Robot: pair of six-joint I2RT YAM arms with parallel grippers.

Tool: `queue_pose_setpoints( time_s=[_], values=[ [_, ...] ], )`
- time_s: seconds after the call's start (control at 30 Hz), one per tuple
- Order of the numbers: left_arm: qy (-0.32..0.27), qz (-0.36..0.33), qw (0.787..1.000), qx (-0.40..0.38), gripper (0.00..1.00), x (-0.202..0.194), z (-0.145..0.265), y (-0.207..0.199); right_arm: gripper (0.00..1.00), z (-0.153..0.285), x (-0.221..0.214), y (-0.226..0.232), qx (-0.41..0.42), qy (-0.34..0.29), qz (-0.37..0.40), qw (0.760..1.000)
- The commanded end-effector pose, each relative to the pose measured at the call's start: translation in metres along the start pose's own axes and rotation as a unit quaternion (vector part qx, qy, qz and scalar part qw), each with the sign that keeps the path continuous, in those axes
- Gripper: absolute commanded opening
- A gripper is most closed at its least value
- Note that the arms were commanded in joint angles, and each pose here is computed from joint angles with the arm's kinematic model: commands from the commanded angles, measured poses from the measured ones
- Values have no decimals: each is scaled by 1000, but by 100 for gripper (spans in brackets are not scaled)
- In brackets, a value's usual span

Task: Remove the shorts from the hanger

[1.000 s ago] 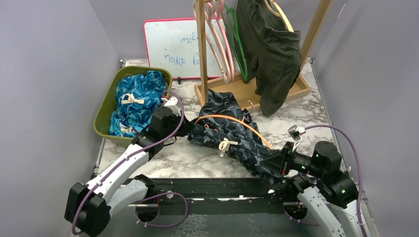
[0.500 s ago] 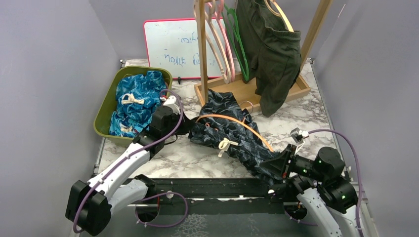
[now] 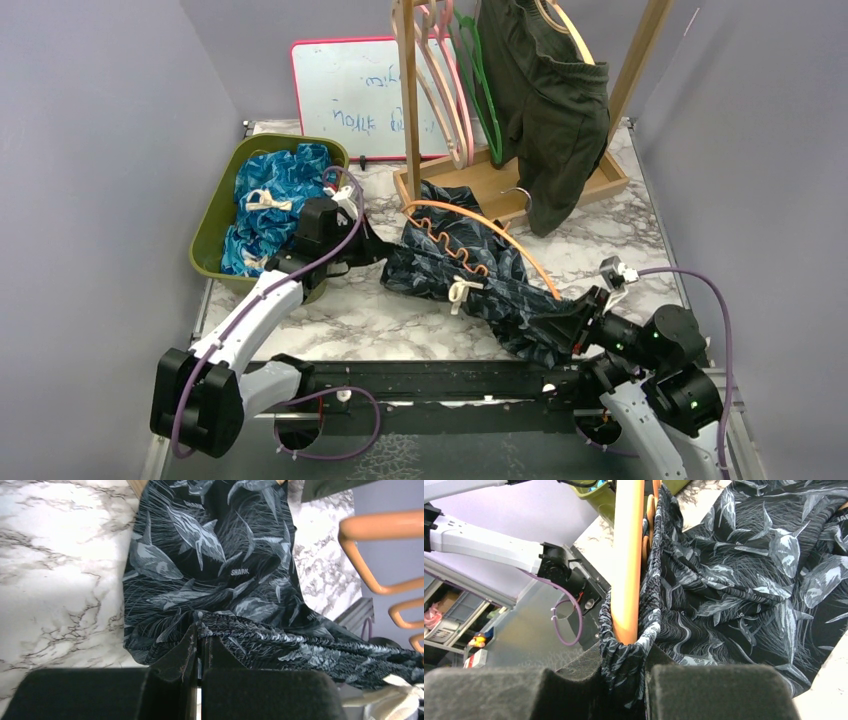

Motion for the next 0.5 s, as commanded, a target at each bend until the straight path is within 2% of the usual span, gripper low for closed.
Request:
queue_pose_setpoints(
  time_s=[0.0,0.03,0.07,0.13,0.17,0.33,0.47],
  values=[
    [4,-17,999,48,0,-7,5,25,2,3,29,16,26,-75,67,995],
    [6,-19,999,40,0,-10,6,23,2,-1,28,12,20,-69,57,996],
    [5,-23,999,29,8,-12,9,18,2,-5,26,7,11,-61,46,997],
    [2,-36,999,23,32,-17,13,10,2,-14,24,-3,-5,-42,24,999],
    [-3,-42,999,27,39,-18,16,6,2,-18,22,-7,-13,-33,15,999],
    [-43,-73,996,23,56,-20,31,-17,2,-39,15,-27,-32,20,-22,999],
    [-64,-73,995,-1,62,-22,37,-39,2,-52,4,-37,-15,59,-45,997]
  ],
)
Point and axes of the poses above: each gripper's point midway between its finger pads, its own z axis back along the fingers, its own y axis along the line the jaws close on, x = y × z, the point moved 7 cm from there along z, back along the fingers, and after that the axes turned 7 degrees about -z, right-handed, at the moved point
